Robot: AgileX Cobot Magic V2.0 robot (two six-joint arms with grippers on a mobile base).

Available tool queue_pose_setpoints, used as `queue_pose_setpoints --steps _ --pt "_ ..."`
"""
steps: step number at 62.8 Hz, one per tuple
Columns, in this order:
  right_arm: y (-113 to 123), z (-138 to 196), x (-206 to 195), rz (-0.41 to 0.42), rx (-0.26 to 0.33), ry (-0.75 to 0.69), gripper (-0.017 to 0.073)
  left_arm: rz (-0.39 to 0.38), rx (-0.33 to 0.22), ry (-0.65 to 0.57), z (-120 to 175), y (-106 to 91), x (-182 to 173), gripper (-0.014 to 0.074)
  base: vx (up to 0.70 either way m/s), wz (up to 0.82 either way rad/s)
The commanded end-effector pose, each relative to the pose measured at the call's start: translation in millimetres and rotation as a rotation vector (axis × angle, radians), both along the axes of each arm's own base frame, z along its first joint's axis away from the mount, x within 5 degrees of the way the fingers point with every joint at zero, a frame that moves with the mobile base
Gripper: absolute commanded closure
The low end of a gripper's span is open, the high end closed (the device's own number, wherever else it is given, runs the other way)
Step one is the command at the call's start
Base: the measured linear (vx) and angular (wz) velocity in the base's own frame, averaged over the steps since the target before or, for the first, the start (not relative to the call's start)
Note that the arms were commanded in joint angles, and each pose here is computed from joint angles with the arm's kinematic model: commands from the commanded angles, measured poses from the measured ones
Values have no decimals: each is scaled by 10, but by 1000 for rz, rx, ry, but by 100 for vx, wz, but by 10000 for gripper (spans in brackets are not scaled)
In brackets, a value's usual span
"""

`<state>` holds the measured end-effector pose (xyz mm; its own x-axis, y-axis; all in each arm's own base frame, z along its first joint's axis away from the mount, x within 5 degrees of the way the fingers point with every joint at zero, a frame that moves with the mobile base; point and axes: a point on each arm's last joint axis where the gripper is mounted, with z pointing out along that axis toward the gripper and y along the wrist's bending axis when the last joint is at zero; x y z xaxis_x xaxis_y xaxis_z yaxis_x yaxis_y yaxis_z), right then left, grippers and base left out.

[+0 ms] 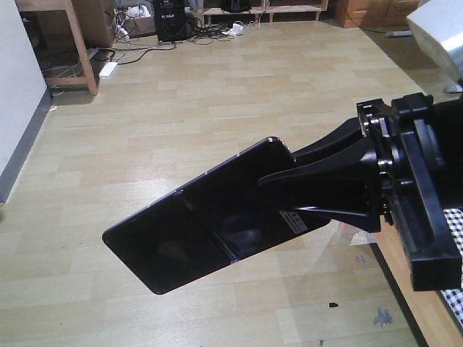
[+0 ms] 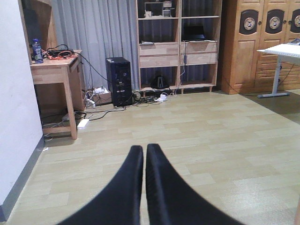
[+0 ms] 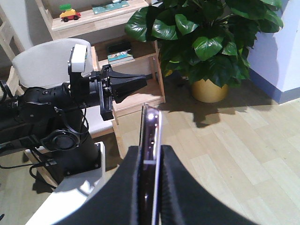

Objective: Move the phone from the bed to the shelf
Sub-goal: 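Hold the phone in the right gripper while the base turns away from the bed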

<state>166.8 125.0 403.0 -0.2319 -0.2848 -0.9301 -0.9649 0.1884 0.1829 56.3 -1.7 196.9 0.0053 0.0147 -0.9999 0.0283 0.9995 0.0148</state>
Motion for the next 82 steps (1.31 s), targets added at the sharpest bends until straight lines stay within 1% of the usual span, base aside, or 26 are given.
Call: queue_pose_setpoints --steps 1,38,82 --pt "9 180 -121 56 97 -6 562 3 -22 -104 153 3 -20 592 7 5" --pt "9 180 -121 56 97 -6 562 3 -22 -104 153 3 -20 592 14 6" --pt "9 180 -121 56 97 -6 562 3 -22 -104 153 3 -20 592 30 -5"
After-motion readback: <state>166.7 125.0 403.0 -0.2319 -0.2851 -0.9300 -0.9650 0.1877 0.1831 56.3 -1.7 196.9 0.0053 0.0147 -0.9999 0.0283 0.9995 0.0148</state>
